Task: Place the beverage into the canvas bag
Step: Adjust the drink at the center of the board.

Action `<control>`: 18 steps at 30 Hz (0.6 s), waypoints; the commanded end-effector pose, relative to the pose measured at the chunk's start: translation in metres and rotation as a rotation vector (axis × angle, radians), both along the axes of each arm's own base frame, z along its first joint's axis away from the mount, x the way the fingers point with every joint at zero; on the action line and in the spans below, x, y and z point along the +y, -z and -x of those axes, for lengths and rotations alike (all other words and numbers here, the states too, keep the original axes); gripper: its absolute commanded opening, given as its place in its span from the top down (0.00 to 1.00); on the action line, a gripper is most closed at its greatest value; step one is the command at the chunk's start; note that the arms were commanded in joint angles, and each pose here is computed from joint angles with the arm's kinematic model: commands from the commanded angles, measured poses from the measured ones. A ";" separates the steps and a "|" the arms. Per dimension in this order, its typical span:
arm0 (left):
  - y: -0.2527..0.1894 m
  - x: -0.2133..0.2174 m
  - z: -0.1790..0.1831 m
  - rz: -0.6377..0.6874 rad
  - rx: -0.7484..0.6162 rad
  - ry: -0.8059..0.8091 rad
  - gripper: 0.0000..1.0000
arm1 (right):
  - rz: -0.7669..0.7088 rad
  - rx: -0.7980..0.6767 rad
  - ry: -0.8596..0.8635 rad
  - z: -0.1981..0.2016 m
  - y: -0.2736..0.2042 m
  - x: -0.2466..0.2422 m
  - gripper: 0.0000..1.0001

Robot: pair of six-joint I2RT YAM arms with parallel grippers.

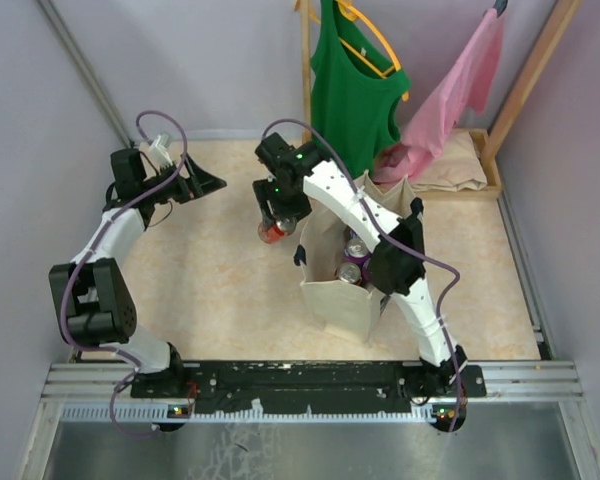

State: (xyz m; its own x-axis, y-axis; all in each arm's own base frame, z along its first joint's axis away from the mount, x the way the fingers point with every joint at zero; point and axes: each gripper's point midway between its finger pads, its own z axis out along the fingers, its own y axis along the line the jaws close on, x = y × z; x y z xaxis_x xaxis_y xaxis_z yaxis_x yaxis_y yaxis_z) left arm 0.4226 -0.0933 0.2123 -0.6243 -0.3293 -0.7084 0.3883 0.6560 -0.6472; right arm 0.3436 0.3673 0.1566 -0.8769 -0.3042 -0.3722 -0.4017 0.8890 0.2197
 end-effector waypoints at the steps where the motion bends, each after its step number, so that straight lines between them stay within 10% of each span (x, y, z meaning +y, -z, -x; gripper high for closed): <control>1: -0.016 -0.001 0.003 -0.030 -0.051 0.011 0.00 | 0.046 -0.084 -0.049 0.002 -0.022 -0.001 1.00; 18: -0.012 -0.003 0.008 -0.030 -0.038 0.004 0.00 | 0.240 0.007 -0.171 0.042 0.035 0.000 1.00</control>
